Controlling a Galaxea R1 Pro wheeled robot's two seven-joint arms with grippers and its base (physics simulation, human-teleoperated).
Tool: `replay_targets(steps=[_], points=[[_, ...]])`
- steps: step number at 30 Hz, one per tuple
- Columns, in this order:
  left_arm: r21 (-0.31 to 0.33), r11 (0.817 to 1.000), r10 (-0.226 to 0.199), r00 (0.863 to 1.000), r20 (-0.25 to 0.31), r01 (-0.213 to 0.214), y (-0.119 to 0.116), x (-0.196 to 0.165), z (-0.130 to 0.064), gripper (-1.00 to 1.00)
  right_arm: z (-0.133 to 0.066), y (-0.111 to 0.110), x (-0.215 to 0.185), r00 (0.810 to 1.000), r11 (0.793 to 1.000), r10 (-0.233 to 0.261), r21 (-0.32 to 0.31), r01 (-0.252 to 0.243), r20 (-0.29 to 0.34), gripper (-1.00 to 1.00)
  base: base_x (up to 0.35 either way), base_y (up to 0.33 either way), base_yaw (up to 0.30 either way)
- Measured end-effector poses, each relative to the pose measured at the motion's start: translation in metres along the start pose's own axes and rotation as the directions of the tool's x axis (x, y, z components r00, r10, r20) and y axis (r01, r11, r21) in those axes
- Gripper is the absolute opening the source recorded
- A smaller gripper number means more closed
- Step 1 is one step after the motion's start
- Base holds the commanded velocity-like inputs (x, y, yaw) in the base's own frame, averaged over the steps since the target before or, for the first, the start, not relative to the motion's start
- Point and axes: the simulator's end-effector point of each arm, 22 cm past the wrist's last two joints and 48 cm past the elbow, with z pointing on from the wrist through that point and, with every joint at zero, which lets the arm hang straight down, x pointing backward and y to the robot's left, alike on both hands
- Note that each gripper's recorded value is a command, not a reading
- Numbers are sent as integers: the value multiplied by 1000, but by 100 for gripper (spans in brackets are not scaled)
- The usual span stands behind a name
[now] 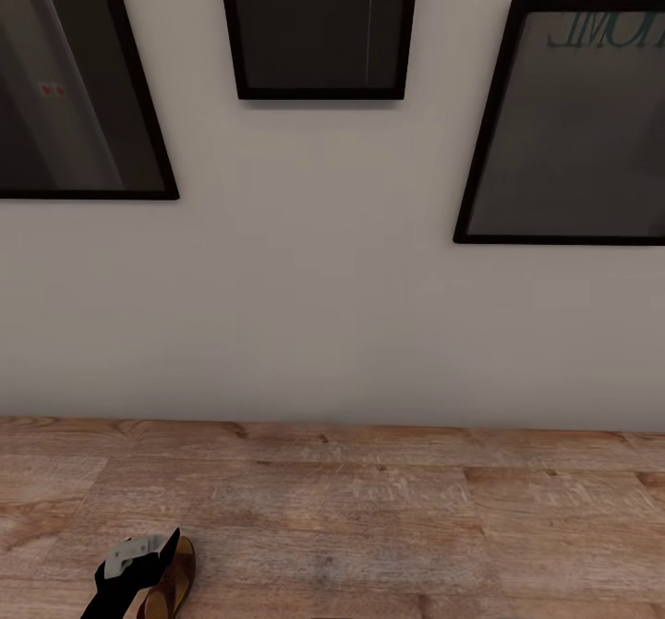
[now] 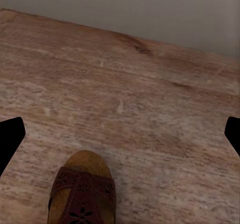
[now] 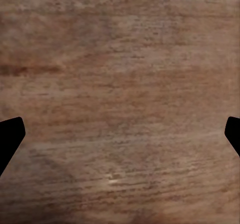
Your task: Pick up the two gym shoes and the two sandals from the corridor floor and place them onto the hallstand (shoe rack) in the corridor, making sure they are on the rack and not on the floor. Arrange them so the two gym shoes are next to each other and the two sandals are next to each other.
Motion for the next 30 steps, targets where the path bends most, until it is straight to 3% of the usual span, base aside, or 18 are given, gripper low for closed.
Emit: replay_targets(steps=[12, 30], points=[[-33, 999, 34, 997, -74, -37, 20, 31, -11, 100, 0, 0, 0, 1000, 1000, 0, 0, 0, 0, 100, 0, 0, 0], [-41, 998, 48, 994, -96, -52, 26, 40, -15, 100, 0, 0, 0, 1000, 1000, 0, 0, 0, 0, 100, 0, 0, 0]])
